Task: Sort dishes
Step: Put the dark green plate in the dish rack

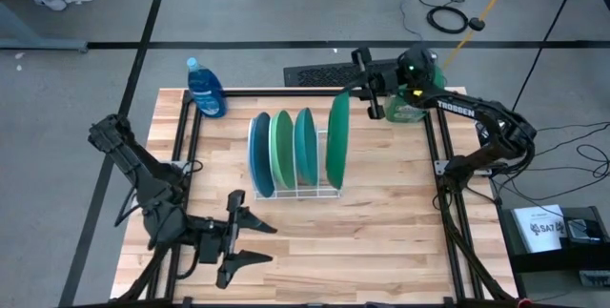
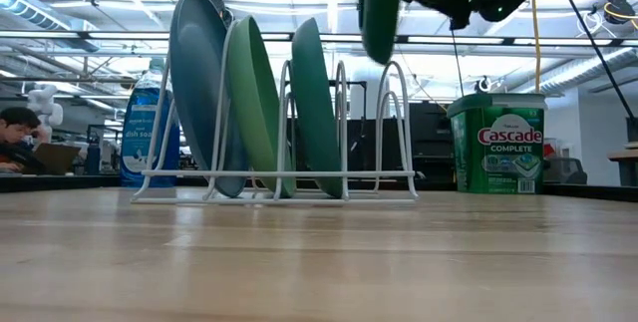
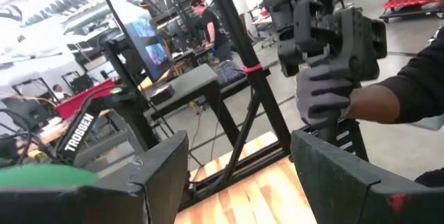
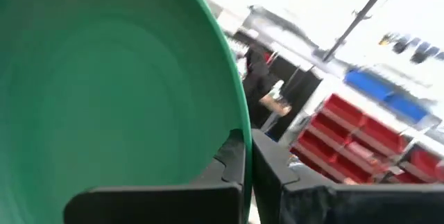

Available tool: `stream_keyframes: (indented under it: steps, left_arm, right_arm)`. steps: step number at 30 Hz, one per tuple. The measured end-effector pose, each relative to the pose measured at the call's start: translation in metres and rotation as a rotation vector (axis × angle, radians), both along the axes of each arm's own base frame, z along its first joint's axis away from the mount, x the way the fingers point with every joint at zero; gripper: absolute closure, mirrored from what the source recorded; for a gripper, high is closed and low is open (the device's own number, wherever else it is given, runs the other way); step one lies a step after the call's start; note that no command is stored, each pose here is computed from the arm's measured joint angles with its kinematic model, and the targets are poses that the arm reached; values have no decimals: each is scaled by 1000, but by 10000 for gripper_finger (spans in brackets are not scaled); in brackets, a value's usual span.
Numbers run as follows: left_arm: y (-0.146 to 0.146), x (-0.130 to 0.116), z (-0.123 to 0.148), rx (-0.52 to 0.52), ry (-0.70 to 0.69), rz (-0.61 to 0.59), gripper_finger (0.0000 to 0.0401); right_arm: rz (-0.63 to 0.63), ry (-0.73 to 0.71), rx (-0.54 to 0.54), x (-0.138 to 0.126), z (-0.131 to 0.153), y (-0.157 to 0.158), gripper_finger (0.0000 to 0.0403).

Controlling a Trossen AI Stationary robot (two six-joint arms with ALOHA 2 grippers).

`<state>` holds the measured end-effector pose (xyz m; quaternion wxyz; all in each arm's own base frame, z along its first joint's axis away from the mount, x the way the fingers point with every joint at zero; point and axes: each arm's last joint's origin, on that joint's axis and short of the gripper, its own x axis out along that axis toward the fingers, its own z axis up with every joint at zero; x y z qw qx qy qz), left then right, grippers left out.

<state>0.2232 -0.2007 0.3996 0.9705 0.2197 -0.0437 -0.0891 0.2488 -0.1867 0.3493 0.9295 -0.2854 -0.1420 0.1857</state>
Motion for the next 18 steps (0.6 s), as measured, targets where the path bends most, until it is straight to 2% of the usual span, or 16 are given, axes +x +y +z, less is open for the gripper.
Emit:
stream_keyframes:
  steps: [12,18]
  left_arm:
    - [6,6,-2,-14,20,-13,148]
    - [5,6,-2,-10,25,-14,148]
  right_arm:
    - [8,113,97,22,-43,-22,401]
    - [37,190,180,32,-66,-30,394]
